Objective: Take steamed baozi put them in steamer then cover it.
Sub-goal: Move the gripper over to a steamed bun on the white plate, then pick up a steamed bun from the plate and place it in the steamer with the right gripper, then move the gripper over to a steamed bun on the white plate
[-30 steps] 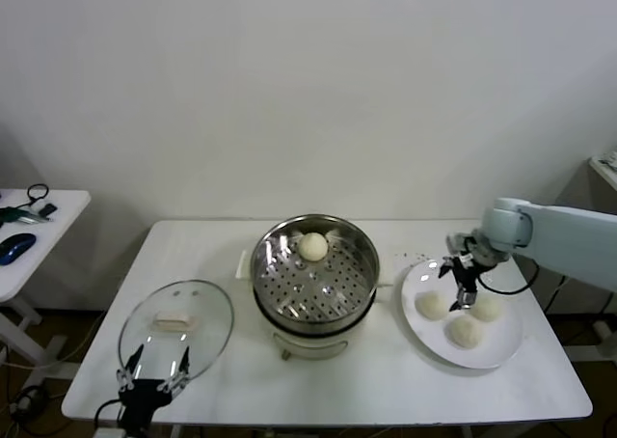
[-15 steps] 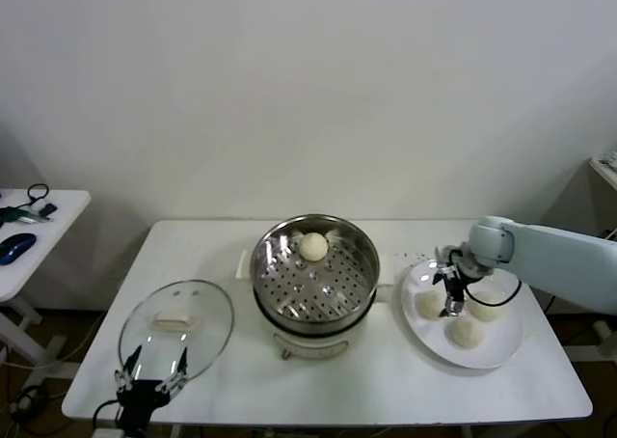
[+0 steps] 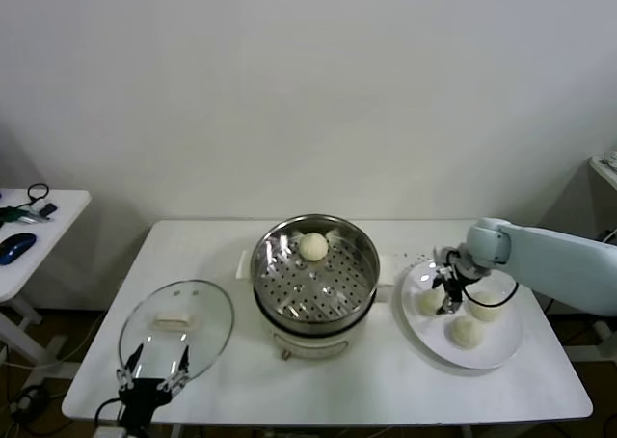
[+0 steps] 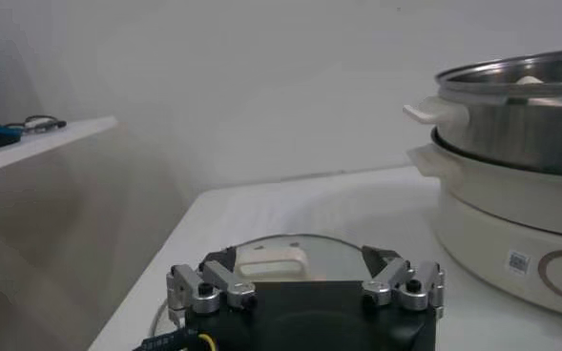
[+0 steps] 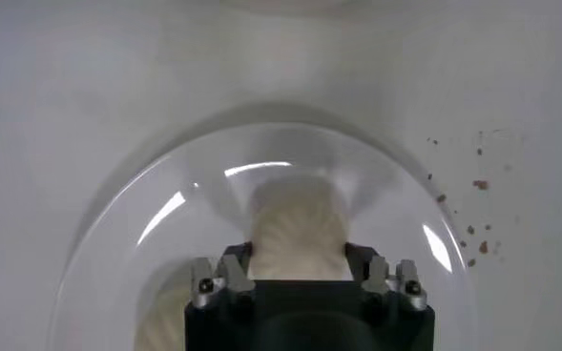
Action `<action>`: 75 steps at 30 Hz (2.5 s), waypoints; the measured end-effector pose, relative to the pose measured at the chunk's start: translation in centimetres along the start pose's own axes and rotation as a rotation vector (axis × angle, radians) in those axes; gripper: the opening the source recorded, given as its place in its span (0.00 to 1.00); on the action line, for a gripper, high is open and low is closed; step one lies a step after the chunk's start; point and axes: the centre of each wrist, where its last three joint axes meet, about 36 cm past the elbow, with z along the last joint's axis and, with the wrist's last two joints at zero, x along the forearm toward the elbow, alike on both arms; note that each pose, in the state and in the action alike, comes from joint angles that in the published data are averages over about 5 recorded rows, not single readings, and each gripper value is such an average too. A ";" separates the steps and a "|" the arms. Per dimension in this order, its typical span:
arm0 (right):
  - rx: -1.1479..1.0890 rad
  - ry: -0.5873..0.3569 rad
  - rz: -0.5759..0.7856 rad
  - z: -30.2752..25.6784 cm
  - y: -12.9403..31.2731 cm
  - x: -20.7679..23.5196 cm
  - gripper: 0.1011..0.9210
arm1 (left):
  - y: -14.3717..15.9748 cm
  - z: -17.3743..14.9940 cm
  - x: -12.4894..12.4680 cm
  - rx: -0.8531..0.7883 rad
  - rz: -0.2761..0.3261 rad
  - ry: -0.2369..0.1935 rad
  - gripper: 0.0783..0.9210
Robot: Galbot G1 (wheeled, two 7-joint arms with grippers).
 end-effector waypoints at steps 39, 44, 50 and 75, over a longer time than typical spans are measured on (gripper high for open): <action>0.267 -0.238 0.120 -27.4 0.6 19.4 0.64 | -0.3 -0.6 0.2 -0.024 0.009 -0.026 0.88; 0.288 -0.234 0.104 -30.7 1.1 16.5 0.64 | -0.3 -0.5 0.2 -0.023 0.007 -0.025 0.88; 0.303 -0.221 0.090 -33.5 1.6 13.2 0.64 | -0.2 -0.2 0.2 -0.023 0.004 -0.022 0.88; 0.347 -0.210 0.091 -31.0 0.9 12.6 0.88 | -0.2 -0.3 0.1 -0.025 0.004 -0.021 0.88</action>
